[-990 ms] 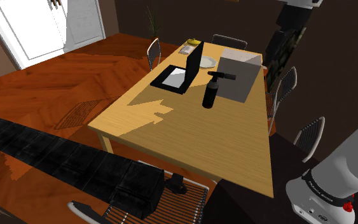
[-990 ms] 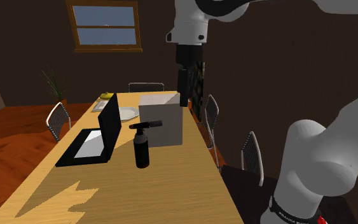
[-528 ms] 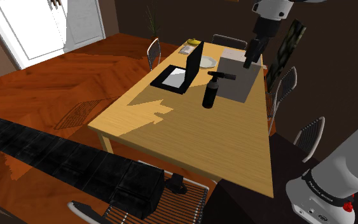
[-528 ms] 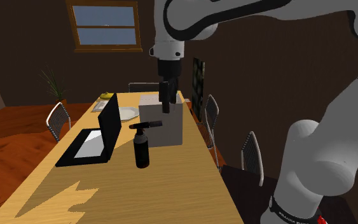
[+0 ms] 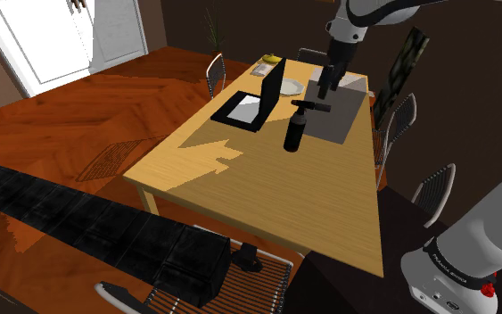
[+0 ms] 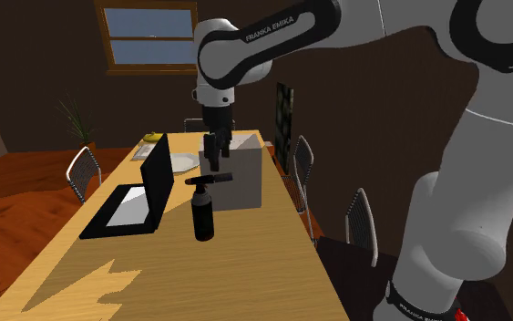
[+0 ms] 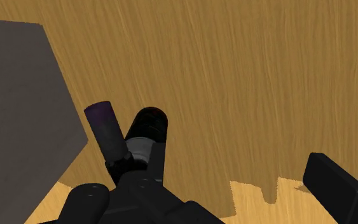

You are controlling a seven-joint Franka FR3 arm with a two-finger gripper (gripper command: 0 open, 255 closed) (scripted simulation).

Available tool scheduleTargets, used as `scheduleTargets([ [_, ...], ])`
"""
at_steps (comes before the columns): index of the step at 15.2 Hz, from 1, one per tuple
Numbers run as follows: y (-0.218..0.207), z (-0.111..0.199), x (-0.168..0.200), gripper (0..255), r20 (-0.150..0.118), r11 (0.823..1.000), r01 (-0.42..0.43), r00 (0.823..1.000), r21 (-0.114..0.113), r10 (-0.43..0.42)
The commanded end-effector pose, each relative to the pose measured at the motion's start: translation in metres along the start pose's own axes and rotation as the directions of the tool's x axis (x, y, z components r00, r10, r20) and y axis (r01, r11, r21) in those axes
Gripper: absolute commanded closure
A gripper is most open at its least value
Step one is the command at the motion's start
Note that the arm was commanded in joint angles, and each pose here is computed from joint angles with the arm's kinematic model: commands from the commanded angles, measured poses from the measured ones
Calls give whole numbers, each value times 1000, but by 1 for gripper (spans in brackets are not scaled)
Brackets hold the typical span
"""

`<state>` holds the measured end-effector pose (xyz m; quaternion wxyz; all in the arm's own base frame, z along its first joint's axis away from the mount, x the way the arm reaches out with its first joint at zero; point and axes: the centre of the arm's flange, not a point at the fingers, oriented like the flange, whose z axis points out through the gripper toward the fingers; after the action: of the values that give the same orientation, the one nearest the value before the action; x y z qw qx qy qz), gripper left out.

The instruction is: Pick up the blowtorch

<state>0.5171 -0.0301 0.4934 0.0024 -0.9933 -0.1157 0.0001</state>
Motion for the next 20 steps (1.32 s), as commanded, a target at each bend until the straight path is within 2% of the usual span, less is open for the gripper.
scheduleTargets([
  [1, 9, 12, 20, 0, 3, 1000, 8, 1000, -6, -8],
  [12, 68, 83, 129, 0, 22, 998, 48, 999, -38, -47],
  [20, 68, 123, 128, 0, 22, 998, 48, 999, -38, -47],
])
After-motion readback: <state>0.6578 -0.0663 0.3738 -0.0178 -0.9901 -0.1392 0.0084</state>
